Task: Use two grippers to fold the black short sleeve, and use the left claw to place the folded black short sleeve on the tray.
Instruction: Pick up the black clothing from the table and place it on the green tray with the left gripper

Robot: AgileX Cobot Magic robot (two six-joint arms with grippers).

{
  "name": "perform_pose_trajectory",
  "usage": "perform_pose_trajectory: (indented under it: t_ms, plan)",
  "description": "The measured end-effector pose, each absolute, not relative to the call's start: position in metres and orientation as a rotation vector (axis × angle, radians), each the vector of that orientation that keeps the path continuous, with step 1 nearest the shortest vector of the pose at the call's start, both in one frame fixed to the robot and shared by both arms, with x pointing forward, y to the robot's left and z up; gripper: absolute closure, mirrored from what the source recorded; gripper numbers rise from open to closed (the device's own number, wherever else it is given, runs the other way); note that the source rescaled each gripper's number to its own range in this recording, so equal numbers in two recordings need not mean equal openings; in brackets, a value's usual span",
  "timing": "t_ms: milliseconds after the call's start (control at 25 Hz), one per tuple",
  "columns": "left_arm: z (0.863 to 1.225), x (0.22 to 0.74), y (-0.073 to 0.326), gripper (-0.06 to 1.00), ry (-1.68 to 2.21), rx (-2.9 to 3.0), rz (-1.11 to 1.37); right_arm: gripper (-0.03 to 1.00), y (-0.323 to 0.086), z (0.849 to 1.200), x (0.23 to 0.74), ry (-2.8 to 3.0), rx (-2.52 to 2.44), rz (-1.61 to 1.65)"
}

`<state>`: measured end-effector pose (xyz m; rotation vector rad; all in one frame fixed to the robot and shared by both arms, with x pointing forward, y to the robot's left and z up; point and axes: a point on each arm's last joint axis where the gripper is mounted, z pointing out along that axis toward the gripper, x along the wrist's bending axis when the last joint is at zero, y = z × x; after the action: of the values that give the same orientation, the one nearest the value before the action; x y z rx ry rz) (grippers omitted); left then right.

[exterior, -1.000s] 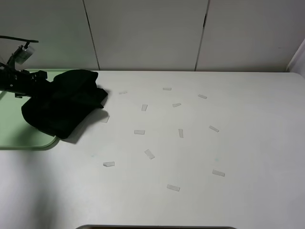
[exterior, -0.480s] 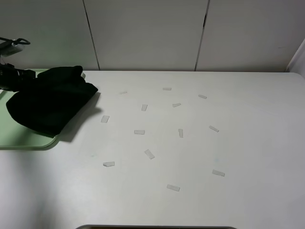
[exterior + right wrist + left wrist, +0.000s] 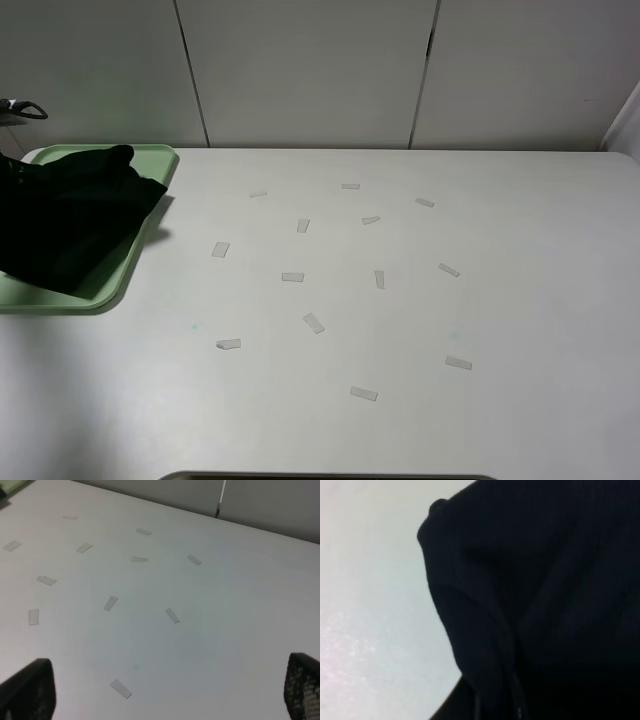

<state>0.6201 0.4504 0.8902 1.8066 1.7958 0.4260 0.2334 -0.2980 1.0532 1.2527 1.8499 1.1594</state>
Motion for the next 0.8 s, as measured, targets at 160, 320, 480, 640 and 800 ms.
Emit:
perform_pose_trajectory:
  t_ms: [160,320,480,640,800]
  plan:
    - [0.89,0.62,0.452,0.92,1.8,1.813,0.444,-0.03,-0.298,1.053,0.233,1.85,1.253,1.159]
    - [0.89,0.62,0.452,0.92,1.801,1.816,0.45,-0.03,-0.298,1.053,0.233,1.85,1.253,1.159]
    - [0.89,0.62,0.453,0.86,1.83,1.781,0.435,-0.03,-0.298,1.053,0.233,1.85,1.253,1.159]
    - [0.896,0.62,0.453,0.42,1.832,1.77,0.452,-0.03,-0.298,1.053,0.233,1.85,1.253,1.159]
    - [0.928,0.619,0.453,0.03,1.818,1.716,0.525,-0.03,-0.298,1.053,0.233,1.85,1.253,1.159]
